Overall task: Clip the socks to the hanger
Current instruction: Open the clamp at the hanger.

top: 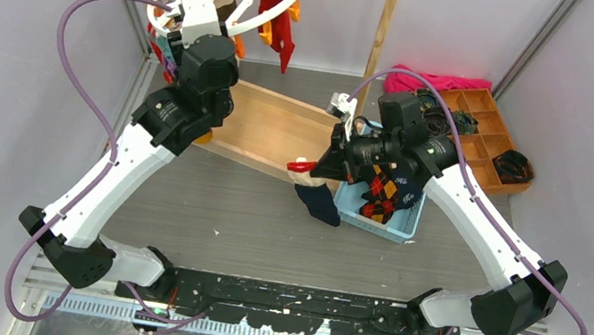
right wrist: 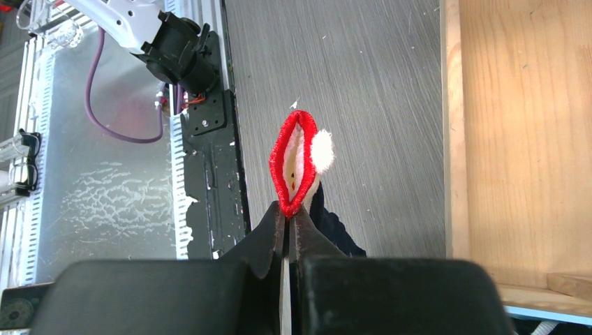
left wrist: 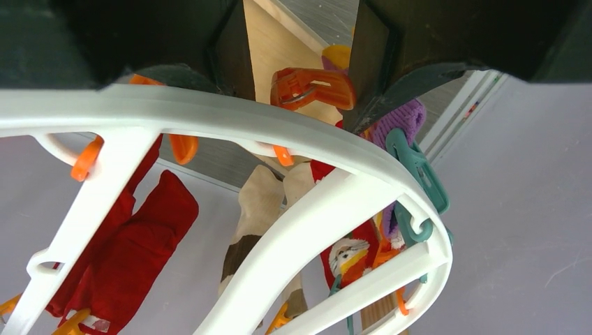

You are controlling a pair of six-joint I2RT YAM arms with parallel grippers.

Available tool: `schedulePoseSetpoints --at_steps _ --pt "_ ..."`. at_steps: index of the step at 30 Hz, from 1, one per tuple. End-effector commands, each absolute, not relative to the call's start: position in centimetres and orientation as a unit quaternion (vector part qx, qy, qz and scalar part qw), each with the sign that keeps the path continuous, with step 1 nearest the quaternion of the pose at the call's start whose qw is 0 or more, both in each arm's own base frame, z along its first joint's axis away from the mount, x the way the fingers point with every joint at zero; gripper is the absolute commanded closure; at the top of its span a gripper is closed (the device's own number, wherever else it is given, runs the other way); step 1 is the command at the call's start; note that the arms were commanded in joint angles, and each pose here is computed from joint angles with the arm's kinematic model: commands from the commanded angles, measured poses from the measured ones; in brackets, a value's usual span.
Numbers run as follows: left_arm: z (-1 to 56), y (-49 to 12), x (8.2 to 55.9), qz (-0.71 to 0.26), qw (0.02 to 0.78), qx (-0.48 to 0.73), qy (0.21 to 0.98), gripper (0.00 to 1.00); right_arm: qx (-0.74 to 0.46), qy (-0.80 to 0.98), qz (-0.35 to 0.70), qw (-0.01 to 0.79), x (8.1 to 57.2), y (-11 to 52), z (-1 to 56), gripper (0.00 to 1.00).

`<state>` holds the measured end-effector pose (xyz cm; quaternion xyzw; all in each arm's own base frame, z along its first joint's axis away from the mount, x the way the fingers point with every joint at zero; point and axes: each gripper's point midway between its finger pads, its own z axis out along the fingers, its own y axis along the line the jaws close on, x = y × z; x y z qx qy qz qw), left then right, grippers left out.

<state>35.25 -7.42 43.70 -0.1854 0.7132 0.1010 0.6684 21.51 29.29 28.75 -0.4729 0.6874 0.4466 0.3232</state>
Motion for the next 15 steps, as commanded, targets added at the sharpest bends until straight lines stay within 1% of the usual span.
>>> schedulePoseSetpoints --at_steps 1,9,13,15 --pt "46.26 -6.52 34.78 0.079 0.696 -0.213 0.681 0.5 -0.481 0.667 0.455 0.343 21.02 29.49 30.78 0.99" --pt "46.42 -6.51 34.71 0.08 0.699 -0.207 0.679 0.51 -0.482 0.668 0.454 0.34 21.03 29.5 30.58 0.99" --pt "46.68 -6.39 34.65 0.081 0.701 -0.206 0.678 0.58 -0.481 0.669 0.453 0.34 21.1 29.48 30.51 0.99" --pt "46.83 -6.43 34.61 0.082 0.702 -0.204 0.677 0.64 -0.481 0.67 0.453 0.339 21.14 29.47 30.48 0.99"
